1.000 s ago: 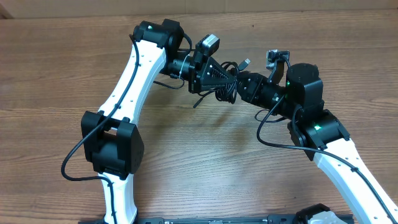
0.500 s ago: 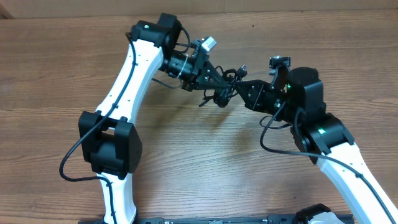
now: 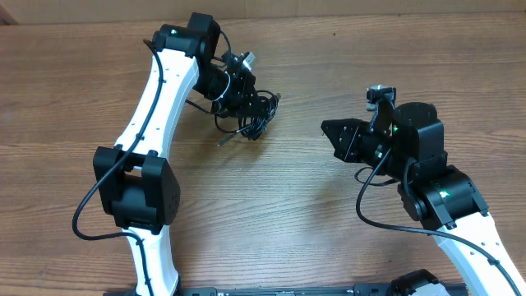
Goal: Untangle cables
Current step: 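Grasp the cable loops with the right gripper beside the left gripper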
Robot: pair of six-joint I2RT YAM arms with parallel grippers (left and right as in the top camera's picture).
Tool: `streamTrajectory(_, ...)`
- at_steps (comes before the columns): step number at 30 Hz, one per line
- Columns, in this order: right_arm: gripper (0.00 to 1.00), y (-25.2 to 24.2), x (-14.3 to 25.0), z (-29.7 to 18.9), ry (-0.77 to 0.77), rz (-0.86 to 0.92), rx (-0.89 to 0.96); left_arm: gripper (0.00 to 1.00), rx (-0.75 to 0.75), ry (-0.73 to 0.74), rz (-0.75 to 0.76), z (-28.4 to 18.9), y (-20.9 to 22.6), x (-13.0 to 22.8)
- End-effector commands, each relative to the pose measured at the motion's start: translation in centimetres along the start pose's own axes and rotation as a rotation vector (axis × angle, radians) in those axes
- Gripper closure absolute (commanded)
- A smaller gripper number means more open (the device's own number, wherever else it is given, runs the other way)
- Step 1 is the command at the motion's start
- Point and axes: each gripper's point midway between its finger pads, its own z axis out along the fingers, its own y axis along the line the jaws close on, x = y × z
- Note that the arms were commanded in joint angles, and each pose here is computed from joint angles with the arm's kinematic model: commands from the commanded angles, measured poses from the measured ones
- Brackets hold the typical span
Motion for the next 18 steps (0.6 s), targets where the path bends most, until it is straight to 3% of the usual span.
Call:
streamTrajectory(1, 0.84, -0.1, -0.9, -0.2, -0.022, -0.005, 0.021, 0.96, 0.141, 0.013, 0.029, -0.3, -3.0, 0.4)
streamTrajectory(4, 0.63, -0.8, -0.5, 0.5, 0.004, 0.047, 0.039, 0.96, 0.297, 0.030, 0.061, -0.9, -5.6, 0.8)
streamTrajectory(7, 0.53, -1.1, -0.2, 1.5, 0.025, 0.148, 0.040, 0.96, 0.411, 0.041, 0.081, -1.5, -7.4, 1.2)
streamTrajectory(14, 0.52, 1.9, -0.8, 3.4, 0.078, 0.197, -0.145, 0.96, 0.510, 0.056, 0.192, -1.4, -9.6, 2.2)
streamTrajectory(18, 0.72, 1.7, -0.8, 4.0, 0.086, 0.253, -0.146, 0.96, 0.527, 0.067, 0.210, -1.1, -10.2, 2.5)
